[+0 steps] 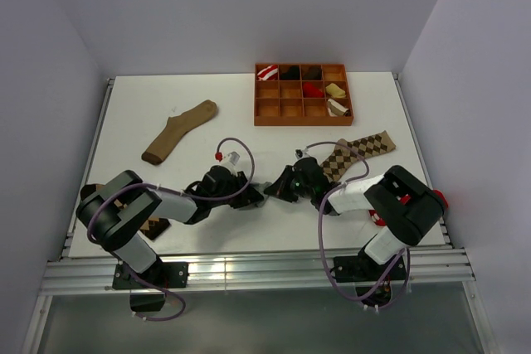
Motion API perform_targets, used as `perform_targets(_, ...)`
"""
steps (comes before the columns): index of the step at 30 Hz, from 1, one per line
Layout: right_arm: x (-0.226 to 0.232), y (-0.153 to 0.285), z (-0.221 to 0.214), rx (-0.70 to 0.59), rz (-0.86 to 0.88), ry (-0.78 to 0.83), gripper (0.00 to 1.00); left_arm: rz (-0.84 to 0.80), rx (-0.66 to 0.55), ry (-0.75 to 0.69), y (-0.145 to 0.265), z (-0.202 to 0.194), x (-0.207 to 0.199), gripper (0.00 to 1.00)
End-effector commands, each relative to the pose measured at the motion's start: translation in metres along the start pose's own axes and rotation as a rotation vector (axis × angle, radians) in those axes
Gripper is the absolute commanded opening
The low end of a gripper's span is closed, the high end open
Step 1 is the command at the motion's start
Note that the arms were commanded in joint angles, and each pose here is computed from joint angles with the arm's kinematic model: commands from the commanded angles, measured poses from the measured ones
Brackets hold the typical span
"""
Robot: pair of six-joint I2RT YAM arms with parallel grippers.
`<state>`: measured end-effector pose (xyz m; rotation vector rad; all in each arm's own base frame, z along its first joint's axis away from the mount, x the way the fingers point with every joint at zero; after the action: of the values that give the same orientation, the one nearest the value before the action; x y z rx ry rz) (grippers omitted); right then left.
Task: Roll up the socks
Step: Roll the sock at the center of the board.
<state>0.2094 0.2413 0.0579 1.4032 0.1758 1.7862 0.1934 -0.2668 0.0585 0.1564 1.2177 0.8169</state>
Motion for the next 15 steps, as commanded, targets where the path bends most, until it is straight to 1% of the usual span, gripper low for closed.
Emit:
perform_targets(1,0.007,0.002,0.012,-0.019,-0.057,0.038,0.0,0.105,0.015,-0.038,0.003,-0.003,0.012,0.31)
perform_targets(2,0.008,0.003,0.013,-0.003,-0.082,0.033,0.0,0.121,-0.03,-0.058,0.006,0.004,0.007,0.41)
perform_targets(4,0.006,0.005,0.011,0.022,-0.117,0.026,0.0,0.151,-0.064,-0.11,0.008,0.01,0.001,0.47)
perform_targets(5,0.01,0.004,0.014,0.021,-0.118,0.027,0.0,0.196,-0.088,-0.14,0.012,0.01,-0.001,0.52)
perform_targets(7,0.01,0.005,0.013,0.04,-0.153,0.033,0.0,0.23,-0.134,-0.214,0.014,0.016,-0.012,0.54)
perform_targets(8,0.015,0.005,0.016,0.039,-0.151,0.036,0.0,0.282,-0.184,-0.263,0.019,0.016,-0.015,0.54)
perform_targets(10,0.015,0.005,0.014,0.057,-0.18,0.047,0.0,0.302,-0.238,-0.346,0.022,0.017,-0.028,0.54)
perform_targets(11,0.017,0.005,0.014,0.062,-0.185,0.05,0.0,0.304,-0.248,-0.392,0.024,0.009,-0.036,0.54)
perform_targets(12,0.021,0.004,0.016,0.059,-0.182,0.054,0.0,0.358,-0.297,-0.433,0.027,0.011,-0.033,0.54)
perform_targets(13,0.022,0.004,0.016,0.063,-0.185,0.056,0.0,0.374,-0.324,-0.455,0.028,0.012,-0.038,0.54)
perform_targets(14,0.021,0.004,0.014,0.076,-0.2,0.057,0.0,0.377,-0.322,-0.492,0.027,0.004,-0.041,0.53)
perform_targets(15,0.023,0.004,0.016,0.075,-0.201,0.057,0.0,0.405,-0.35,-0.527,0.028,0.005,-0.041,0.53)
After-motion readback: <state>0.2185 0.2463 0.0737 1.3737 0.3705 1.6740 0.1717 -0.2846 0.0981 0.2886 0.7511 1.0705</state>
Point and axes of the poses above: each gripper's point midway between its finger pads, its own y axis back along the fingers, its own x axis along the line the jaws close on, z = x × y, the point moved 6 cm from there along y, back along the fingers, and after that the axes turned 3 degrees about y, right-handed, at the moved point
